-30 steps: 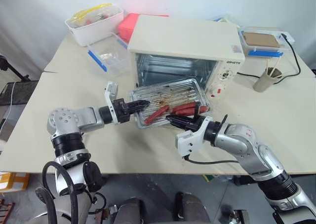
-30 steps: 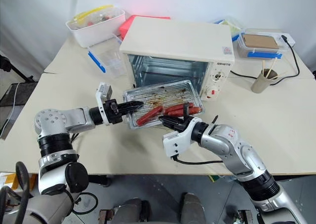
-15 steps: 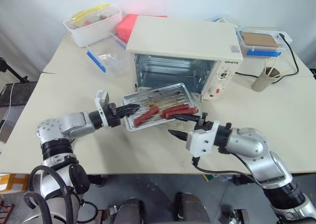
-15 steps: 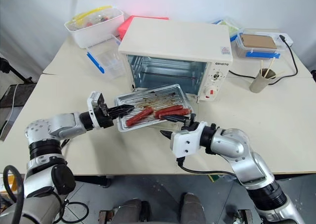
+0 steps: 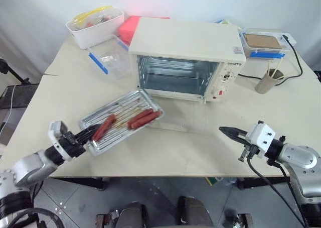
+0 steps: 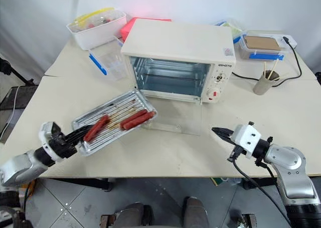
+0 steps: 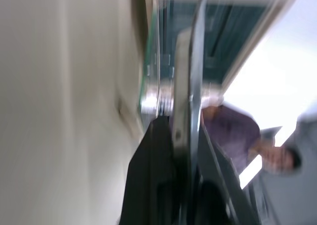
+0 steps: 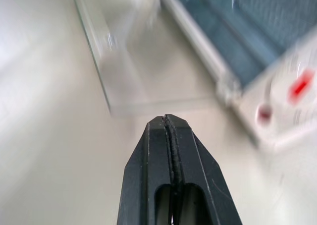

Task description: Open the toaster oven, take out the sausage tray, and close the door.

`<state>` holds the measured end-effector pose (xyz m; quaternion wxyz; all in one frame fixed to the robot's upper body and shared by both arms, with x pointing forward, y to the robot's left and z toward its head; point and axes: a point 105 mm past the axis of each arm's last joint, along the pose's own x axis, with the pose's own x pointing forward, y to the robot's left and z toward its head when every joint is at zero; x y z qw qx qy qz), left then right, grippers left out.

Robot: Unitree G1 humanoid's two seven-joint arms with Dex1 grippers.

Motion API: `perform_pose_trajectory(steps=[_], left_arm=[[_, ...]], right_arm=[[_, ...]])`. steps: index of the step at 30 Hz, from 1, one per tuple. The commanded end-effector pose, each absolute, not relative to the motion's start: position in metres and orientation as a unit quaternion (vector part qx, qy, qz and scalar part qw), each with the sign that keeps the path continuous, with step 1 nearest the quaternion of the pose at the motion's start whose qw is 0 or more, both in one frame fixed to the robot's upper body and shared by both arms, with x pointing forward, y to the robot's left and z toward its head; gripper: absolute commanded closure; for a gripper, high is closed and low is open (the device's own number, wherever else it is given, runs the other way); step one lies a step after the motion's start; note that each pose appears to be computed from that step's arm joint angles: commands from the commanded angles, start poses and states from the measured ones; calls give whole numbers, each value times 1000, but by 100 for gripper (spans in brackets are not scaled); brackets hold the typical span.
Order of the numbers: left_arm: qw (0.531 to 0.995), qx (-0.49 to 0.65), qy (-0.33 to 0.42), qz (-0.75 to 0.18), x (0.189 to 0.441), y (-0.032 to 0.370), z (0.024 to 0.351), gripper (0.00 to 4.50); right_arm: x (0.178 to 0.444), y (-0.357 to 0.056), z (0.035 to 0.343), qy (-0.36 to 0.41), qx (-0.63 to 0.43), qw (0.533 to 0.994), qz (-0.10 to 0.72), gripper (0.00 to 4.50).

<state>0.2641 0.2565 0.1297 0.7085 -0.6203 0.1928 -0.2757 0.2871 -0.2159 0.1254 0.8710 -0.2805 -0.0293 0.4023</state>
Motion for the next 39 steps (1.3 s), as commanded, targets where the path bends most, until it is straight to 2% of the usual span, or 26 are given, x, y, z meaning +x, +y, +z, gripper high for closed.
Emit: perform_pose_trajectory(steps=[1, 6, 9, 11, 18, 25, 27, 30, 33, 39], left_arm=[[718, -633, 118, -266, 256, 273, 142, 450], [723, -650, 74, -222, 247, 287, 135, 450], [723, -659, 53, -201, 241, 286, 129, 450], [724, -662, 33, -192, 240, 287, 130, 450], [719, -675, 3, -165, 234, 286, 126, 450], [721, -672, 21, -168, 234, 279, 122, 450], [720, -669, 30, -181, 236, 274, 124, 450], [724, -655, 50, -213, 241, 266, 130, 450], [724, -637, 95, -246, 245, 252, 131, 450], [712, -596, 203, -310, 253, 213, 125, 450]], right_arm=[[294, -215, 114, -9, -252, 873, 416, 447], [308, -200, 102, 2, -218, 874, 434, 447], [310, -178, 95, 0, -181, 861, 475, 447], [311, -165, 104, -30, -154, 860, 486, 447], [314, -164, 169, -152, -69, 877, 451, 447], [308, -168, 245, -252, -14, 871, 421, 447], [306, -169, 254, -256, -21, 870, 422, 447], [295, -171, 250, -228, -34, 860, 456, 447], [281, -177, 233, -182, -66, 851, 487, 389], [246, -196, 190, -105, -114, 846, 511, 184]])
